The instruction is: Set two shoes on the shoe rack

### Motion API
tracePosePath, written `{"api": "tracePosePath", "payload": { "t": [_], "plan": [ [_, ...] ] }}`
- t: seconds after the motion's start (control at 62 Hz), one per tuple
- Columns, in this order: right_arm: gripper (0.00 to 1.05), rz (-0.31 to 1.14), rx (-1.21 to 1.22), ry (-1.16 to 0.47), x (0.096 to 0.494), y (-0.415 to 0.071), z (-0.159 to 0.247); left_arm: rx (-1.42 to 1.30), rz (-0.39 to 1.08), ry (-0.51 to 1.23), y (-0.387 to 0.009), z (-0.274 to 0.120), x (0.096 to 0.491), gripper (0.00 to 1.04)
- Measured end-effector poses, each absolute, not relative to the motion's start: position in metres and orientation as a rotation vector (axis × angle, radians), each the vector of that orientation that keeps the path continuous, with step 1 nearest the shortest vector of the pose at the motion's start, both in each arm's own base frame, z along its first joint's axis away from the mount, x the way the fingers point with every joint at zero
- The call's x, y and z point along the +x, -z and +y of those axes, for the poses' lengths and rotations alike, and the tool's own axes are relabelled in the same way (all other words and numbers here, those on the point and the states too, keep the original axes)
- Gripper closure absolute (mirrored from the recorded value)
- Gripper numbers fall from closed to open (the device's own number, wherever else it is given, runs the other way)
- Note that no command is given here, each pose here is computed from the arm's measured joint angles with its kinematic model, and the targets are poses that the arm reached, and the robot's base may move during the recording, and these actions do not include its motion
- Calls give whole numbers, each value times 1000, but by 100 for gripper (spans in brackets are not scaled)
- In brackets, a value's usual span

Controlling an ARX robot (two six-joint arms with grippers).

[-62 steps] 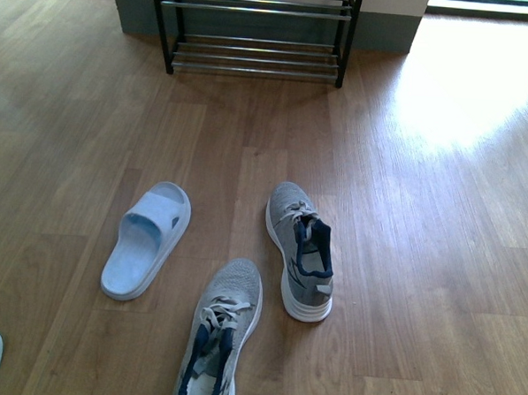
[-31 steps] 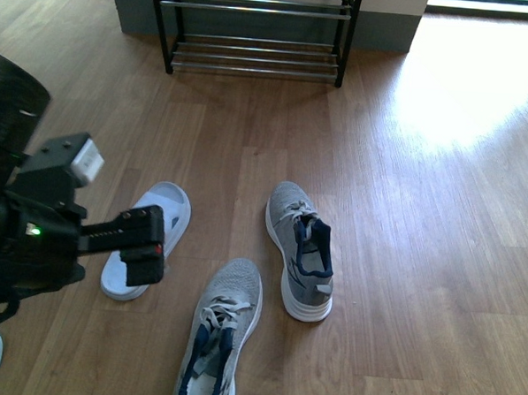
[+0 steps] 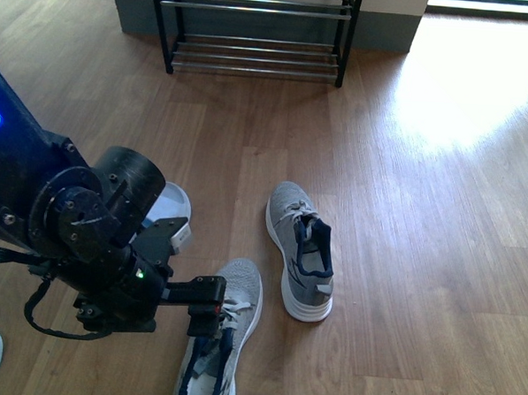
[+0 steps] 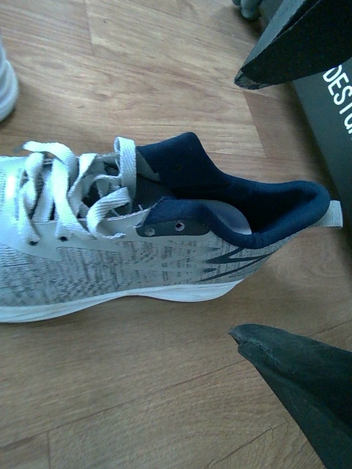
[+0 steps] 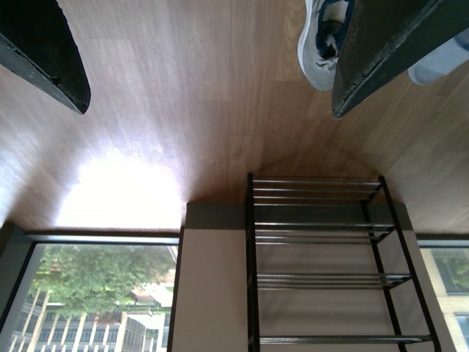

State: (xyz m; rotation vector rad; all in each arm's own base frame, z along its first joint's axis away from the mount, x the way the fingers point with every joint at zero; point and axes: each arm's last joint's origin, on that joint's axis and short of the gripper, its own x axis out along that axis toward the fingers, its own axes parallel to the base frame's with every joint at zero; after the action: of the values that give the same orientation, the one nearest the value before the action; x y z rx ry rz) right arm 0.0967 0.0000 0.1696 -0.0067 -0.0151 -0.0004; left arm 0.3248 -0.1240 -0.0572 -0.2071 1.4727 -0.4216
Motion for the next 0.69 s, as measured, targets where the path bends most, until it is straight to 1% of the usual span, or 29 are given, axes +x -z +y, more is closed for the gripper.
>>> {"api": "tracePosePath", "payload": {
  "t": [0.29, 0.612, 0.693],
  "plan": [
    [9, -15, -7, 0, 97, -170, 0, -102, 1566, 436, 93, -131, 337, 9],
    [9, -15, -7, 0, 97, -170, 0, -27, 1594, 445, 117, -139, 348, 9],
    [9, -15, -7, 0, 97, -170, 0, -7, 1606, 456, 128, -143, 349, 9]
  ]
}}
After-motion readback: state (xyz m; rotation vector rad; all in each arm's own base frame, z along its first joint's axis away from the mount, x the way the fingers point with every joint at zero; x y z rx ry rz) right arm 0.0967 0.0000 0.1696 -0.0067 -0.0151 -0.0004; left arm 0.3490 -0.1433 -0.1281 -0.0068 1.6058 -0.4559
